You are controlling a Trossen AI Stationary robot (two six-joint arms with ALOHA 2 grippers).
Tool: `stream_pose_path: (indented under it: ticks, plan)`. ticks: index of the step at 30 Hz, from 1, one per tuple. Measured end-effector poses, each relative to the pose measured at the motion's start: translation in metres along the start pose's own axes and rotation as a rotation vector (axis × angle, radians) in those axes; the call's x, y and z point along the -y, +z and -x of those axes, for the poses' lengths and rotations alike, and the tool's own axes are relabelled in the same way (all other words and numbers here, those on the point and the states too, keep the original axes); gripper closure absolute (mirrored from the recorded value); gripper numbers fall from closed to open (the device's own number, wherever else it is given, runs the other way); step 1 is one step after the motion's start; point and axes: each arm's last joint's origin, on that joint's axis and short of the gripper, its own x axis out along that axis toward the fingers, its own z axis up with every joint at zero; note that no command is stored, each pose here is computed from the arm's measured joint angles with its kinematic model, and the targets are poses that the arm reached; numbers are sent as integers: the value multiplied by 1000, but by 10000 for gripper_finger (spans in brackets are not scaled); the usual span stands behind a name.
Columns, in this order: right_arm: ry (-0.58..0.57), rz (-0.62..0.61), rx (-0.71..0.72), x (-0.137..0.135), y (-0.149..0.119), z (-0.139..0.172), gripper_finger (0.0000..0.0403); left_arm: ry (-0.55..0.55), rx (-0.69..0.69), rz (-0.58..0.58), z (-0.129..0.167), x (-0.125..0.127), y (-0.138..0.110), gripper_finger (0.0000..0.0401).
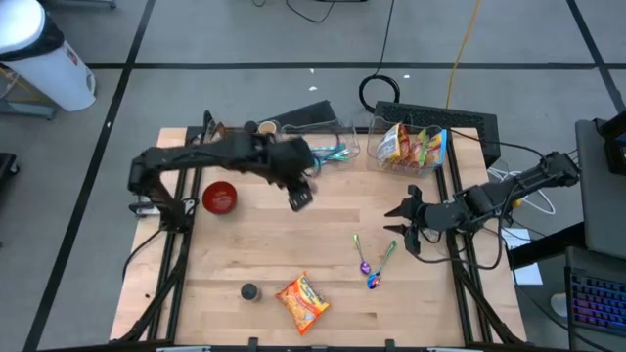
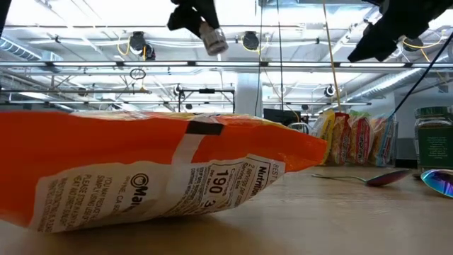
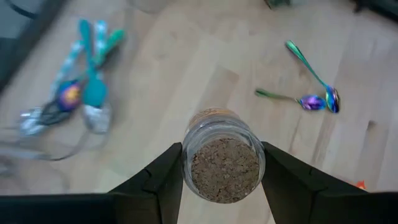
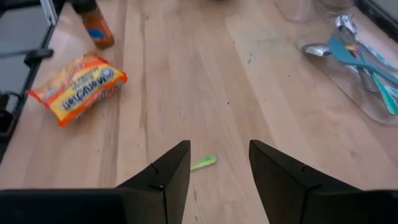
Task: Pick & Place Food Item
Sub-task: Put the brown seasoning bottle into the left transparent bin
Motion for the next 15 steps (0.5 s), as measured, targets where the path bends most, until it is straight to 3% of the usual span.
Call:
stream_pose_path:
  ticks: [6, 15]
  plan:
    - [-21, -43, 49, 5, 7, -2, 248, 41, 46, 1, 33, -31, 1, 218]
    - [-59, -79, 131, 15, 19, -5, 248, 62, 9, 12, 44, -76, 3, 218]
